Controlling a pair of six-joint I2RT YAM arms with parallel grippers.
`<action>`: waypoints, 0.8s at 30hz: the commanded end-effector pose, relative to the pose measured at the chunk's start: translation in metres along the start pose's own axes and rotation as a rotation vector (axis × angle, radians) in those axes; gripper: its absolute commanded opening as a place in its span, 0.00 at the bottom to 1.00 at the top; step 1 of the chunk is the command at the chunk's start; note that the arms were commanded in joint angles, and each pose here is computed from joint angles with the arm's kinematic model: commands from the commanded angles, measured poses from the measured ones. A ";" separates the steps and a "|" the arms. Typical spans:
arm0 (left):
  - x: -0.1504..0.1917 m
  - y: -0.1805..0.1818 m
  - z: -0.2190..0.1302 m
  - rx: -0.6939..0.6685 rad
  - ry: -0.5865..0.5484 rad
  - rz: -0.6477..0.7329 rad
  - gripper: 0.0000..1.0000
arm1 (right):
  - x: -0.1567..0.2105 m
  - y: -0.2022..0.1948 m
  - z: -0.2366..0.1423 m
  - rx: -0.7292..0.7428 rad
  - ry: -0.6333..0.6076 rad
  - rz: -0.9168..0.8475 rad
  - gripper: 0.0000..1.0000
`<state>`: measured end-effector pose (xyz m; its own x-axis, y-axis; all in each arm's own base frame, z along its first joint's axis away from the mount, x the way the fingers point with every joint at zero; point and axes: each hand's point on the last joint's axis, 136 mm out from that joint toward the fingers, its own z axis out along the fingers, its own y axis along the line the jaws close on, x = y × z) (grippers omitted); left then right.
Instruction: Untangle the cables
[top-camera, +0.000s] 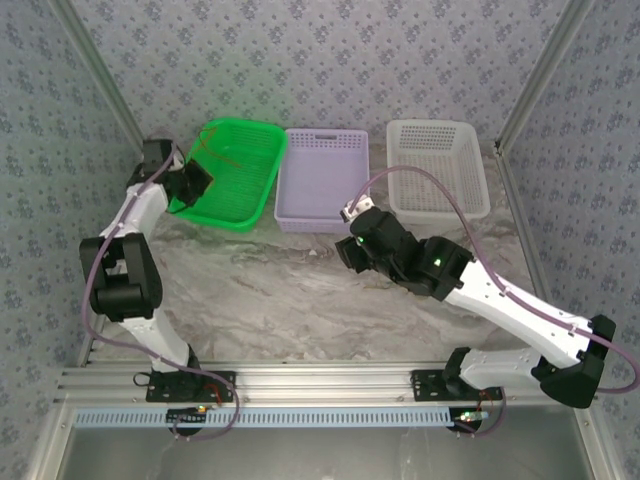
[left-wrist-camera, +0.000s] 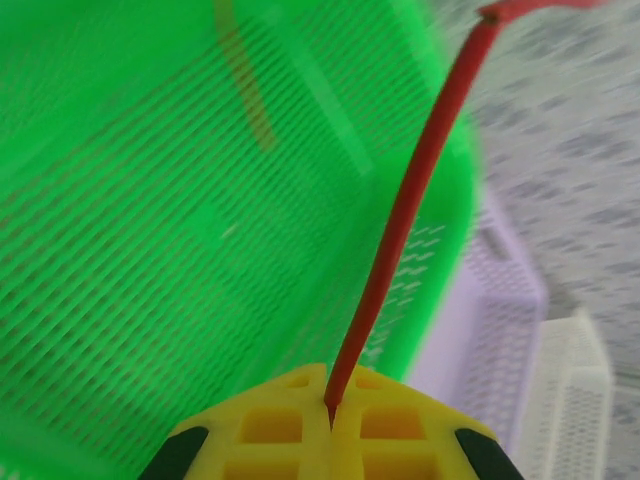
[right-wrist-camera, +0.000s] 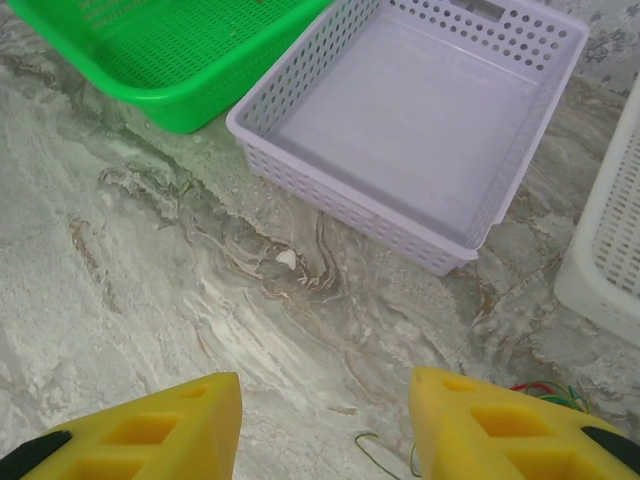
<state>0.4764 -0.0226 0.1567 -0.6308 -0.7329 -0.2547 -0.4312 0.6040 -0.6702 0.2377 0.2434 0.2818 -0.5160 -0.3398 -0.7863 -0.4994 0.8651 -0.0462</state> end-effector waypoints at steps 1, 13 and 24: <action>0.003 -0.014 -0.033 0.040 -0.052 0.015 0.08 | -0.004 0.001 -0.002 0.011 -0.026 0.031 0.49; 0.064 -0.023 -0.026 0.025 0.083 0.116 0.13 | -0.004 0.013 0.004 0.007 -0.018 0.013 0.49; 0.070 -0.041 0.005 0.046 0.214 0.161 0.28 | -0.003 0.013 -0.003 0.019 -0.022 0.004 0.49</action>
<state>0.4561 -0.0919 0.1486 -0.7890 -0.5787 -0.2066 -0.3279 0.6809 -0.6549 0.2312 0.2592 0.2774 -0.5058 -0.3476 -0.7895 -0.5091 0.8591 -0.0521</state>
